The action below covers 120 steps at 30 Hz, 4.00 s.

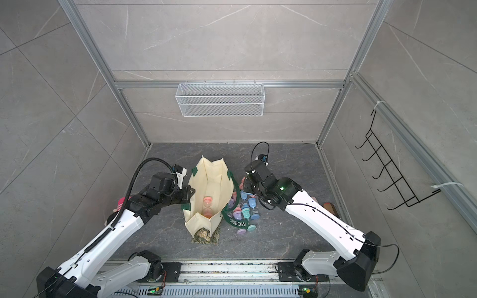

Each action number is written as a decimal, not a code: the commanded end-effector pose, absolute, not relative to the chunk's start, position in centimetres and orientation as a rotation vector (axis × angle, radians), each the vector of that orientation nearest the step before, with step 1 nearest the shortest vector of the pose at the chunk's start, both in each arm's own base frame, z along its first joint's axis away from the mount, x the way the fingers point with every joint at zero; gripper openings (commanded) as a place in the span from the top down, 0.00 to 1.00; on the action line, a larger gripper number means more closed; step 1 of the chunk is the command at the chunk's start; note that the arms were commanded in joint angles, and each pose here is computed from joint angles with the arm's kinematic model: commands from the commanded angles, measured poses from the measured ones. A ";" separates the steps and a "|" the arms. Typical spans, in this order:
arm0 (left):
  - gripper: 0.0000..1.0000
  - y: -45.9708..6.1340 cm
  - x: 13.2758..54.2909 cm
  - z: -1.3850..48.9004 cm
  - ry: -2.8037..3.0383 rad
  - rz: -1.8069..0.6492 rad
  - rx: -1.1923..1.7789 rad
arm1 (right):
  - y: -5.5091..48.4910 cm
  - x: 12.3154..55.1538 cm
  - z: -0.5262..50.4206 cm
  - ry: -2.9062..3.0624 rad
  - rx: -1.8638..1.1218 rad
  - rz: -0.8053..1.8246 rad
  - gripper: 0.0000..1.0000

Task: Put the hourglass into the canvas bag
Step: Pick up the hourglass from the center of the board, then place the hourglass in the canvas bag.

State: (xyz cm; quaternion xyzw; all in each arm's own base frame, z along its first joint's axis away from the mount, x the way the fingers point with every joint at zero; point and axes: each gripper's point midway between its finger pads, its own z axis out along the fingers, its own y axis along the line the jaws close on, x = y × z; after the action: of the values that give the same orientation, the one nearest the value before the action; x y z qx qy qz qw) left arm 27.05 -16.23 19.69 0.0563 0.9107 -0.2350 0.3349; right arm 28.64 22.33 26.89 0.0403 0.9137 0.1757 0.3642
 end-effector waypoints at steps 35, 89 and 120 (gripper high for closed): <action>1.00 -16.9 27.3 22.0 2.295 -0.651 0.200 | 37.2 29.8 27.6 2.347 -0.183 0.602 1.00; 1.00 -17.2 27.1 21.7 2.305 -0.670 0.201 | 40.5 31.2 14.9 2.606 -0.156 0.428 0.41; 1.00 -17.3 27.1 21.8 2.302 -0.679 0.208 | 23.8 34.3 25.9 2.429 0.055 0.313 0.37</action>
State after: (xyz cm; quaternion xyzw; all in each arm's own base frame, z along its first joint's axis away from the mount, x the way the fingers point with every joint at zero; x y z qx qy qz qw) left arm 26.82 -16.58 19.94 0.0646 0.9079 -0.2452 0.3340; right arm 35.00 24.52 29.05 0.0417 0.9106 0.1409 0.3864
